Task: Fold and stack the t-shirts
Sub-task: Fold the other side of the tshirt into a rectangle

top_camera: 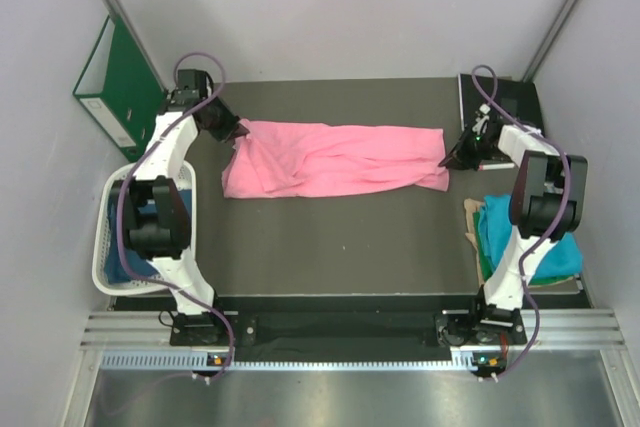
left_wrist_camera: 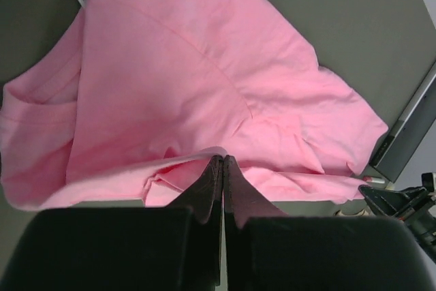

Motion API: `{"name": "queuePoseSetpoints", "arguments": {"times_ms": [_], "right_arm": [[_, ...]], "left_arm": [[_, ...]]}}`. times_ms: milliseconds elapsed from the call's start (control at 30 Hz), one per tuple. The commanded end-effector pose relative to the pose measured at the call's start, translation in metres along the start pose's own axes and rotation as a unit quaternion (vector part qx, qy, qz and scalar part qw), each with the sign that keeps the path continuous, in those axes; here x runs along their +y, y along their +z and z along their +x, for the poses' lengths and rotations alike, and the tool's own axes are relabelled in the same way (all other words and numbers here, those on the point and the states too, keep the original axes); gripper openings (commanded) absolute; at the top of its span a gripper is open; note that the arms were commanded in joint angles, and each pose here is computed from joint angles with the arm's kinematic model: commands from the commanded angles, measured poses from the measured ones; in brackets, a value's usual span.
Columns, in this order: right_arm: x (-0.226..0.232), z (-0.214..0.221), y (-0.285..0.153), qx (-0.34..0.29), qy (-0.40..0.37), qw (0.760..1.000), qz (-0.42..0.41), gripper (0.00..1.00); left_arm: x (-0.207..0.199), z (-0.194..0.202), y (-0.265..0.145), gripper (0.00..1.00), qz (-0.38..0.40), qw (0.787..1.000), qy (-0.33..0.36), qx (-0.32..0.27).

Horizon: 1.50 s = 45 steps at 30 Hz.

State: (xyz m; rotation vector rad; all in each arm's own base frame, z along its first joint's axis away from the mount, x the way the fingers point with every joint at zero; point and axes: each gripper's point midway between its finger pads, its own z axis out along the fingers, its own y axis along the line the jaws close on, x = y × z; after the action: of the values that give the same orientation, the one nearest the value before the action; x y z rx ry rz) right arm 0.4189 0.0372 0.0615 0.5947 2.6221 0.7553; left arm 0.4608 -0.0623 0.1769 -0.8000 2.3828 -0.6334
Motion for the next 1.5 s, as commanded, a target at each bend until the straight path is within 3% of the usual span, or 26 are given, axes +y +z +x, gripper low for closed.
{"name": "queuePoseSetpoints", "arguments": {"times_ms": [0, 367, 400, 433, 633, 833, 967, 1000, 1033, 1067, 1300, 1467], "right_arm": [[0.002, -0.032, 0.002, -0.028, 0.005, 1.0, -0.014, 0.06], [0.003, -0.044, 0.014, -0.012, 0.021, 0.999, -0.036, 0.11], [0.006, -0.046, 0.014, -0.012, 0.022, 0.999, -0.044, 0.2], [0.007, -0.047, 0.016, -0.013, 0.022, 0.999, -0.048, 0.36], [0.013, -0.056, 0.021, -0.022, 0.026, 0.997, -0.071, 0.79], [0.026, -0.068, 0.004, -0.054, 0.003, 0.996, -0.076, 0.98], [0.033, -0.077, -0.015, -0.086, -0.021, 0.994, -0.067, 1.0], [0.035, -0.077, -0.018, -0.09, -0.026, 0.993, -0.066, 1.0], [0.04, -0.079, -0.025, -0.098, -0.03, 0.992, -0.067, 1.0], [0.039, -0.079, -0.028, -0.103, -0.033, 0.992, -0.062, 1.0], [0.039, -0.074, -0.047, -0.128, -0.038, 0.99, -0.039, 1.0], [0.042, -0.071, -0.047, -0.133, -0.023, 0.99, -0.039, 1.0]], "left_arm": [[-0.02, -0.03, 0.008, 0.0, 0.04, 0.999, -0.004, -0.024], [-0.026, -0.055, 0.024, 0.0, 0.05, 0.998, -0.018, -0.036], [-0.027, -0.057, 0.025, 0.0, 0.052, 0.998, -0.018, -0.037], [-0.026, -0.06, 0.024, 0.0, 0.052, 0.998, -0.021, -0.041], [-0.021, -0.078, 0.032, 0.0, 0.053, 0.997, -0.037, -0.052], [-0.016, -0.092, 0.068, 0.0, 0.041, 0.998, -0.046, -0.033], [-0.014, -0.094, 0.097, 0.0, 0.051, 0.997, -0.053, -0.015], [-0.014, -0.094, 0.1, 0.17, 0.054, 0.997, -0.055, -0.009], [-0.019, -0.097, 0.1, 0.42, 0.062, 0.997, -0.052, -0.009], [-0.015, -0.096, 0.105, 0.98, 0.057, 0.997, -0.056, -0.001], [-0.048, -0.091, 0.059, 0.99, 0.12, 0.993, -0.011, -0.017], [-0.027, -0.049, 0.045, 0.96, 0.1, 0.995, -0.008, 0.026]]}}
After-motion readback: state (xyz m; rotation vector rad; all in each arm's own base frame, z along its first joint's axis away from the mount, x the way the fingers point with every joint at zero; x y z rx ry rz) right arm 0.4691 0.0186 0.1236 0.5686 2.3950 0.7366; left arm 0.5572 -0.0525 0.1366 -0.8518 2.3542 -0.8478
